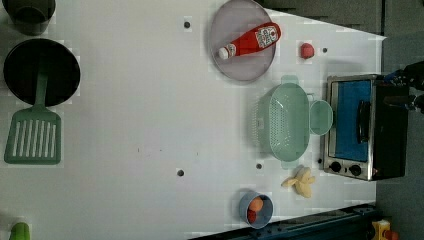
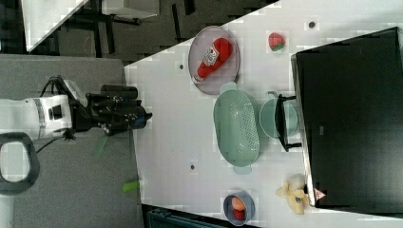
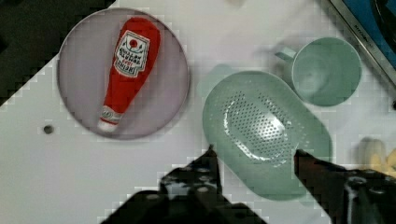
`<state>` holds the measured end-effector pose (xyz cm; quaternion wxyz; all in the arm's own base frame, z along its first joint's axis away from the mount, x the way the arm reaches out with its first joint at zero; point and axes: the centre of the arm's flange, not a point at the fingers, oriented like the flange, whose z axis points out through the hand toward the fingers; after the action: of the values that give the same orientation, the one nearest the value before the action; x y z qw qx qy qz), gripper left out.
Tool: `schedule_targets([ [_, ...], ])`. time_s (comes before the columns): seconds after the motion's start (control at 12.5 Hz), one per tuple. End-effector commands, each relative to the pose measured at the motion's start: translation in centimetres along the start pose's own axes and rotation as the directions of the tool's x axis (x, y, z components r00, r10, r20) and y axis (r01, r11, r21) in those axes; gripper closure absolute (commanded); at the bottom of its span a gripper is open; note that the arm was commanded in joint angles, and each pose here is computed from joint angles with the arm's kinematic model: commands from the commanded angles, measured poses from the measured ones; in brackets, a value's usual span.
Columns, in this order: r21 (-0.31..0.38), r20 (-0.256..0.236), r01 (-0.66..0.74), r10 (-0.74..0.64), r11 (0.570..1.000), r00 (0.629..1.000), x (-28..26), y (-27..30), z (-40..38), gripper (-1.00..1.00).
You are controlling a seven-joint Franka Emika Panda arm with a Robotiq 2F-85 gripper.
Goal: Drag strainer right to left.
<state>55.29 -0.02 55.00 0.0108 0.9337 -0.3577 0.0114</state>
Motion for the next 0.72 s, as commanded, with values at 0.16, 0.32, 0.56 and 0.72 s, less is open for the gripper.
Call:
schedule_targets([
  [0.16,-0.017,0.013,-0.147,0.147,0.989,0.989,-9.7,13.8,-4.7,-0.82],
  [0.32,-0.021,0.017,-0.147,0.147,0.989,0.989,-9.6,13.8,-4.4,-1.0],
  [0.56,-0.049,0.04,-0.149,0.151,0.988,0.988,-8.6,12.6,-1.1,-1.0],
  [0.72,-0.064,0.046,-0.194,0.197,0.979,0.979,-7.3,11.2,3.5,-1.0],
])
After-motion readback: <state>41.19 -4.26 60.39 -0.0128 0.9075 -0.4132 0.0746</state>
